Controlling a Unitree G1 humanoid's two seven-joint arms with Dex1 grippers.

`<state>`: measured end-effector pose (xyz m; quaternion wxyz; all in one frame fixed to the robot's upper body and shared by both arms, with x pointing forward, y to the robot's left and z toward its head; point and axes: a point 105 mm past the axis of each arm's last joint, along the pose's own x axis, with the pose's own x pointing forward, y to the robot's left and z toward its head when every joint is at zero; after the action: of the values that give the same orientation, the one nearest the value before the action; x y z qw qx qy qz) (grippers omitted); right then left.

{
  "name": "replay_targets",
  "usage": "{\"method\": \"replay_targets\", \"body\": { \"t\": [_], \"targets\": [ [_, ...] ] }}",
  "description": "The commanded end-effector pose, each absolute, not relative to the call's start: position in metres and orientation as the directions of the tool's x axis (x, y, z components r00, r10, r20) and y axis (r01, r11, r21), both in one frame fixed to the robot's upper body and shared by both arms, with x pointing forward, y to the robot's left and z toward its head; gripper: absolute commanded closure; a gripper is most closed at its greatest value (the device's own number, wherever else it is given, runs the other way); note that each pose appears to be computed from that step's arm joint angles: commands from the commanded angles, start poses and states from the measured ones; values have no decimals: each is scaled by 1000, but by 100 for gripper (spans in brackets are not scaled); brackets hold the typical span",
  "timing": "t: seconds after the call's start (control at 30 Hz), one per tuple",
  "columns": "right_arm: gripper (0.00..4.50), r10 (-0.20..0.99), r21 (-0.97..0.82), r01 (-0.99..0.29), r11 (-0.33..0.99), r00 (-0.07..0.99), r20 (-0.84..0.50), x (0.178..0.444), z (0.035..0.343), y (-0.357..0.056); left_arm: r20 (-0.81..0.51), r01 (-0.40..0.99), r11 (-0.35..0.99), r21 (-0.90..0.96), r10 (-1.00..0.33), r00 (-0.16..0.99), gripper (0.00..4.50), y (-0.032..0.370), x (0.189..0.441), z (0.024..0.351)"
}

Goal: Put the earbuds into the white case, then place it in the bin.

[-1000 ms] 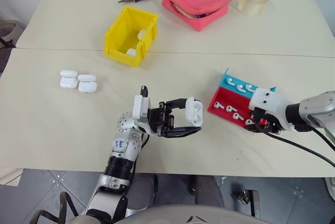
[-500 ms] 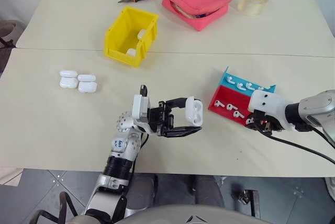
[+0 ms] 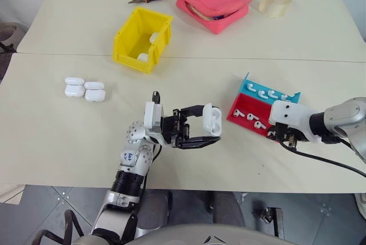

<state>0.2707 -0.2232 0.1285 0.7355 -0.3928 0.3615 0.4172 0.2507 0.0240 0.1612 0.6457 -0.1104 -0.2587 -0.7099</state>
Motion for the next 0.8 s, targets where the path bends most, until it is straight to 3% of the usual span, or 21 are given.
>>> {"method": "replay_targets", "body": {
  "t": [0.03,0.23,0.43,0.53,0.63,0.8],
  "targets": [
    [402,328,-280,-895,347,395,-858,272,125,-223,501,963,-49,264,-846,-181,170,24,246,172],
    [402,371,-282,-878,388,428,-824,269,138,-220,493,964,-71,254,-848,-193,170,28,249,173],
    [402,544,-311,-824,473,551,-633,264,172,-215,492,973,-74,221,-853,-177,170,35,259,171],
    [402,661,-354,-790,501,613,-433,259,182,-204,469,974,-97,202,-864,-184,170,34,263,162],
    [402,767,-305,-752,584,635,-99,255,205,-184,477,974,-115,194,-857,-196,170,31,264,163],
    [402,777,-172,-767,618,563,282,242,230,-151,465,974,-131,183,-862,-204,170,30,267,164]
  ]
}}
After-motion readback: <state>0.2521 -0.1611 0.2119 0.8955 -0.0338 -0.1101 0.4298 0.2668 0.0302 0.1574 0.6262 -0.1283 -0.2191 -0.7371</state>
